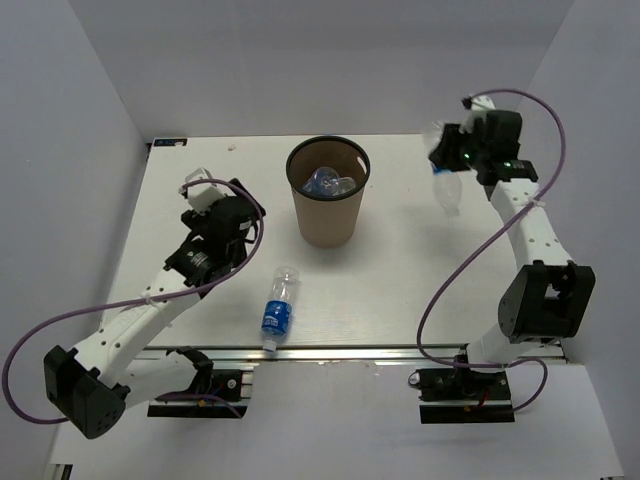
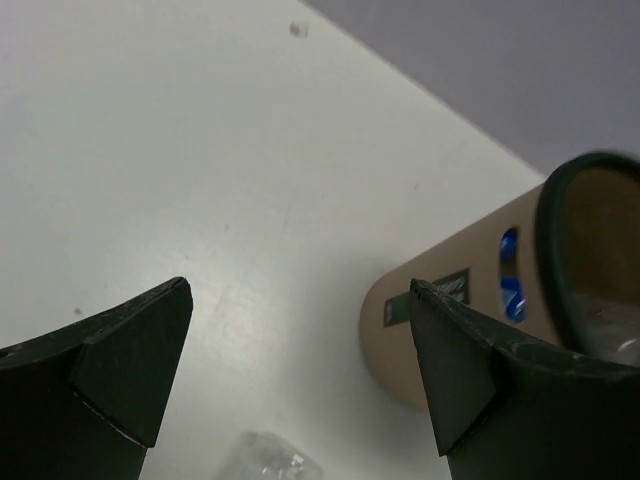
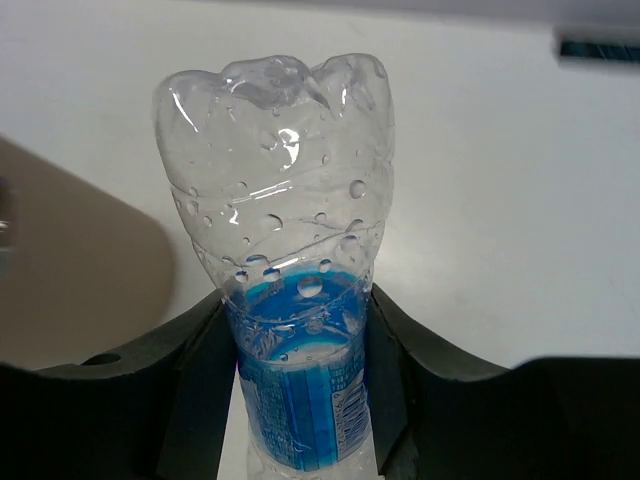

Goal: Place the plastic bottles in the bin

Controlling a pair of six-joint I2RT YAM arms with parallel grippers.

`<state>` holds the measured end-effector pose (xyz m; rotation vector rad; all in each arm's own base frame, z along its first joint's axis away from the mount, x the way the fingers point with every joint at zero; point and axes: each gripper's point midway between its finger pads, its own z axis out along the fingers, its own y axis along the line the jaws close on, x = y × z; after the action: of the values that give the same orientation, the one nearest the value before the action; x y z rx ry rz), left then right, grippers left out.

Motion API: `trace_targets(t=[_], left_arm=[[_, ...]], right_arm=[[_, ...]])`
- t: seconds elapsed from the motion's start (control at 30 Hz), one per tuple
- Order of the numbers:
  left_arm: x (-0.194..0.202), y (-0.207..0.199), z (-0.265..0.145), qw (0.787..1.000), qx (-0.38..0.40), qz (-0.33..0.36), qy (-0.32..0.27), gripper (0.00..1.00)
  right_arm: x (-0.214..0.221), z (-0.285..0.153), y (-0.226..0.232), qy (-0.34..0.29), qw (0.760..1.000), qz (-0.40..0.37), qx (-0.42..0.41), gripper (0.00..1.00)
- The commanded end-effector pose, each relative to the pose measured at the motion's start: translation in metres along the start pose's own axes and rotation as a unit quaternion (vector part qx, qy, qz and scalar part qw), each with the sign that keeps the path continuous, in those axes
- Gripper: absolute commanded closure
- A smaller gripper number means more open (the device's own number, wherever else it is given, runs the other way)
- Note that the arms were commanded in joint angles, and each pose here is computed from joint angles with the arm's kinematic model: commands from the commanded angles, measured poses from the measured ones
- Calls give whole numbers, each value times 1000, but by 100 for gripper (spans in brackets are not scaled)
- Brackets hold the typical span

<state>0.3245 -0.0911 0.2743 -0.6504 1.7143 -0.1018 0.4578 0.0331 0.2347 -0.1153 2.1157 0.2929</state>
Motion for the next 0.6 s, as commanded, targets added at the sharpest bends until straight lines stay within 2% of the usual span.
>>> trace_targets(t=[0.0,0.03,0.07,0.13,0.27,0.33,0.37,0.4,0.57], left_arm=[[41,12,0,998,-8,19,66,2],[56,12,0,996,-3,28,90,2],[65,17,-1,994,-8,32,105,2],[85,23,-3,990,-7,44,136,2],[117,35,-10,981,-1,57,186,2],[129,41,-13,977,1,61,203,2],[132,38,-16,976,14,53,212,2],[135,36,-18,975,23,51,217,2],[151,23,-27,964,84,47,248,2]], right_arm=[[-86,-23,102,-134,978,-91,-131,88],[-95,-33,138,-157,963,-107,-189,88],[-123,-44,159,-218,945,-103,-221,92],[-136,-58,200,-252,919,-114,-282,93],[-181,-83,257,-341,871,-137,-326,93],[-192,-80,279,-363,858,-140,-337,93],[-209,-91,286,-382,847,-144,-340,93],[-208,-79,292,-377,848,-143,-345,92],[-209,-73,315,-384,837,-130,-369,91]])
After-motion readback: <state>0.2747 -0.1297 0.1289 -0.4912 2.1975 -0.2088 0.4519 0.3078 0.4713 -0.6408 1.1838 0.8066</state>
